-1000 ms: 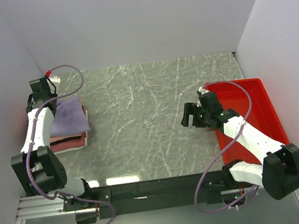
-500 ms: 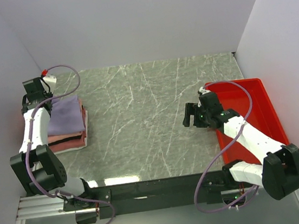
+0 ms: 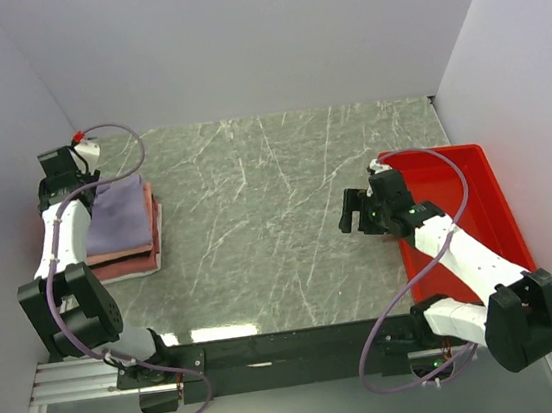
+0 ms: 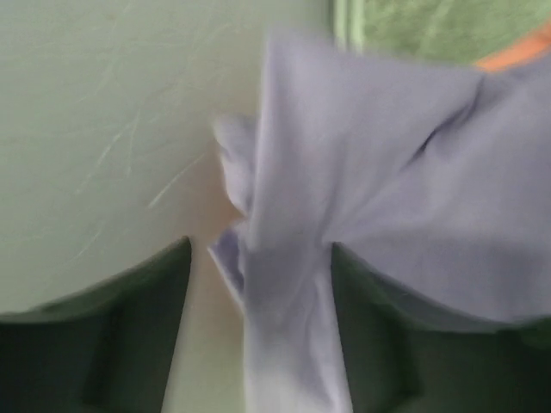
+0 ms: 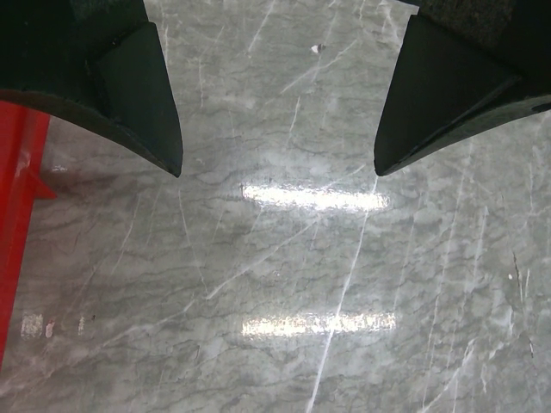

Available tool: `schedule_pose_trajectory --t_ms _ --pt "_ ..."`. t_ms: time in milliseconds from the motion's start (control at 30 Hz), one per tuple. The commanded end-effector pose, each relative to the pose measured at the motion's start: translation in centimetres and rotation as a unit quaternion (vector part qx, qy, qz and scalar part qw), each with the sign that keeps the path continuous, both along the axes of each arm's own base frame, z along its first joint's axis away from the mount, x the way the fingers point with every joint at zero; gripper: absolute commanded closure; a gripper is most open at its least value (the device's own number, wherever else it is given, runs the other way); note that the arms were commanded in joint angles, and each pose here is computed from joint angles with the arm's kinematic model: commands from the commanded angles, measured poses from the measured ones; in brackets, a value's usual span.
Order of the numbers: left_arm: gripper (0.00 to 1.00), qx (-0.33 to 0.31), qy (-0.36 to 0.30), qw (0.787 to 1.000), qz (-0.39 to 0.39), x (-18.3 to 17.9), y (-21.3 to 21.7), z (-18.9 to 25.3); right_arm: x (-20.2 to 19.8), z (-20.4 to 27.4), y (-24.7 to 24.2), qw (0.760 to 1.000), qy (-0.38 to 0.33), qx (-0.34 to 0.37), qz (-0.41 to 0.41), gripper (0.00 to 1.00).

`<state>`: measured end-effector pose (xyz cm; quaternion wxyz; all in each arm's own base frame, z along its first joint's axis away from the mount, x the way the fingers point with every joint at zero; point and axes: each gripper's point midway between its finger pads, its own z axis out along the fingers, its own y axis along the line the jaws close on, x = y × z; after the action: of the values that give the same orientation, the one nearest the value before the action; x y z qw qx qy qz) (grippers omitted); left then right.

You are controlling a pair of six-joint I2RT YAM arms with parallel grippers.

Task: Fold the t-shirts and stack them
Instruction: Neatly place the folded tshirt to the corner, then reset both grippers

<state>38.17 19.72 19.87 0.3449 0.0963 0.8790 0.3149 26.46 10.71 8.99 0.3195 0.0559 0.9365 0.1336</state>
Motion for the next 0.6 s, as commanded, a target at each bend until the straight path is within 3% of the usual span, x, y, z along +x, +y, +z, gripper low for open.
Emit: schedule_pose_trajectory --t_ms 0,33,67,333,567 --pt "0.27 0.029 -0.05 0.998 0.03 1.0 1.6 2.2 1.1 2.2 -0.3 0.999 -0.035 0.0 -0.007 0.02" --pt "0.05 0.024 -0.054 0.998 0.029 1.3 1.5 2.3 1.1 2.1 -0.3 0.999 -0.034 -0.001 -0.007 0.02" --pt "0.01 0.016 -0.07 0.997 0.036 1.7 1.5 3.1 1.1 2.1 -0.3 0.999 -0.033 -0.001 -0.006 0.02" --pt "0.01 -0.039 -0.17 0.985 0.013 4.1 -0.7 10.7 1.2 2.5 -0.4 0.999 -0.041 0.002 -0.013 0.02" --pt "0.01 -0.133 -0.248 0.959 -0.043 7.2 -7.3 17.3 1.1 3.0 -0.8 0.998 -0.051 0.003 -0.029 0.01"
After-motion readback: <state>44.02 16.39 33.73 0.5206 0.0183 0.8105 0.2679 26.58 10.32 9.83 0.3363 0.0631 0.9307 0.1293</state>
